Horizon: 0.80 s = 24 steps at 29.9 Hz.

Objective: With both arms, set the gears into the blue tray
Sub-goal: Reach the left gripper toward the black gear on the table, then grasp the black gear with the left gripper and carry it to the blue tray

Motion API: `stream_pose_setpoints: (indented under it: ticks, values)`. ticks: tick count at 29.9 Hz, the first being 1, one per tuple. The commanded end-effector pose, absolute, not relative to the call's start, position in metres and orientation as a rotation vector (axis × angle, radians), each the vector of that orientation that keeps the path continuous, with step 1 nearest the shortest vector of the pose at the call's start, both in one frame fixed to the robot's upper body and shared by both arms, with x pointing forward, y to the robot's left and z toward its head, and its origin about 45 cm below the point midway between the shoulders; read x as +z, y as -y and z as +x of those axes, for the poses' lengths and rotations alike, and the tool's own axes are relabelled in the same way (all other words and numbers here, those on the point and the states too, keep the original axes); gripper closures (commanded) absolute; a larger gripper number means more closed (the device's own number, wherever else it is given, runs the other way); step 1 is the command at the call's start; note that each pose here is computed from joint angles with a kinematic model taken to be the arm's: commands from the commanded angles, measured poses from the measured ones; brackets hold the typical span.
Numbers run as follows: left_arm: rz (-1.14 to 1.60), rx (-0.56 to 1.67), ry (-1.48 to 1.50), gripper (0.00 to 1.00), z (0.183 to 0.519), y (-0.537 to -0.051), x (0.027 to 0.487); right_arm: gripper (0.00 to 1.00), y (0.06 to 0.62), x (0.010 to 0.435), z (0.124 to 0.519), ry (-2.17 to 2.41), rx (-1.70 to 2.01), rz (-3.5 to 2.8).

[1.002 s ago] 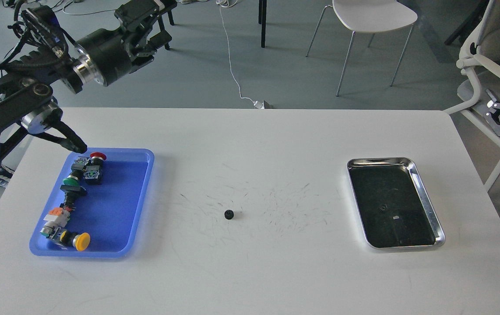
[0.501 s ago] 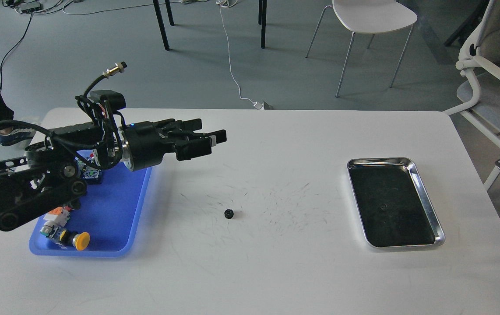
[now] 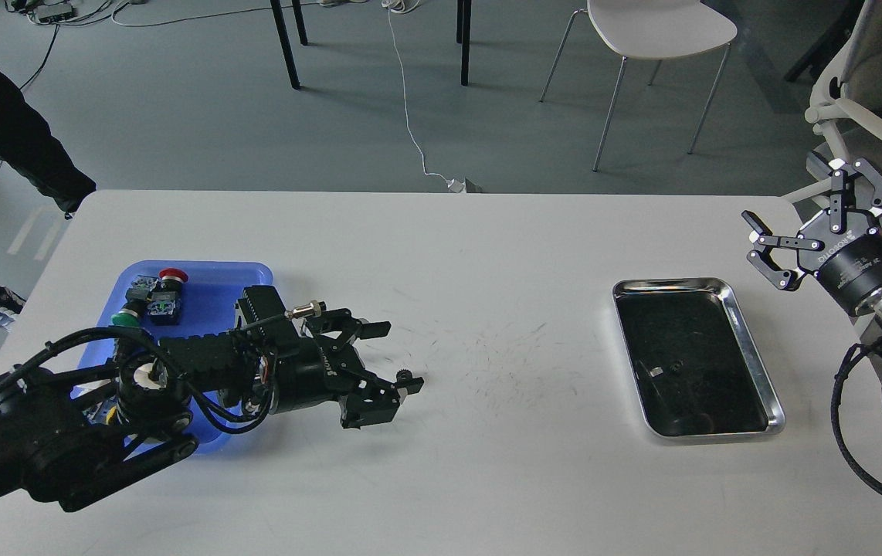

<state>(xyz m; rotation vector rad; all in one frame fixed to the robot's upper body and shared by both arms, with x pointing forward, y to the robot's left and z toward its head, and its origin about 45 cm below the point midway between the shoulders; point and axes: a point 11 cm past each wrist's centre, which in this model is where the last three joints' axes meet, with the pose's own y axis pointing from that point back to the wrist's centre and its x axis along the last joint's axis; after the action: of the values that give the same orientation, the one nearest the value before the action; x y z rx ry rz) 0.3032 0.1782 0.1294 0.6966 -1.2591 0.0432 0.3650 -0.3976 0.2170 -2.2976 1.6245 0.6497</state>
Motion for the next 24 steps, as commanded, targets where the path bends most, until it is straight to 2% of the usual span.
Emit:
stream_pose_setpoints:
  ticks: [1,8,14,24]
  values:
    - [0.719,0.058,1.27,0.04,0.309,-0.172,0.12,0.03,0.392,0.214,0.361,-1.602,0.652,-2.332]
    - [0.743,0.073,1.258,0.06,0.309,-0.174,0.103,0.03,0.403,0.211,0.357,-1.636,0.627,-2.256]
    - [0.744,0.087,1.228,0.13,0.302,-0.174,0.089,0.03,0.416,0.207,0.357,-1.671,0.679,-2.111]
    - [0.77,0.085,1.201,0.34,0.3,-0.176,0.077,0.04,0.426,0.202,0.355,-1.701,0.701,-2.046]
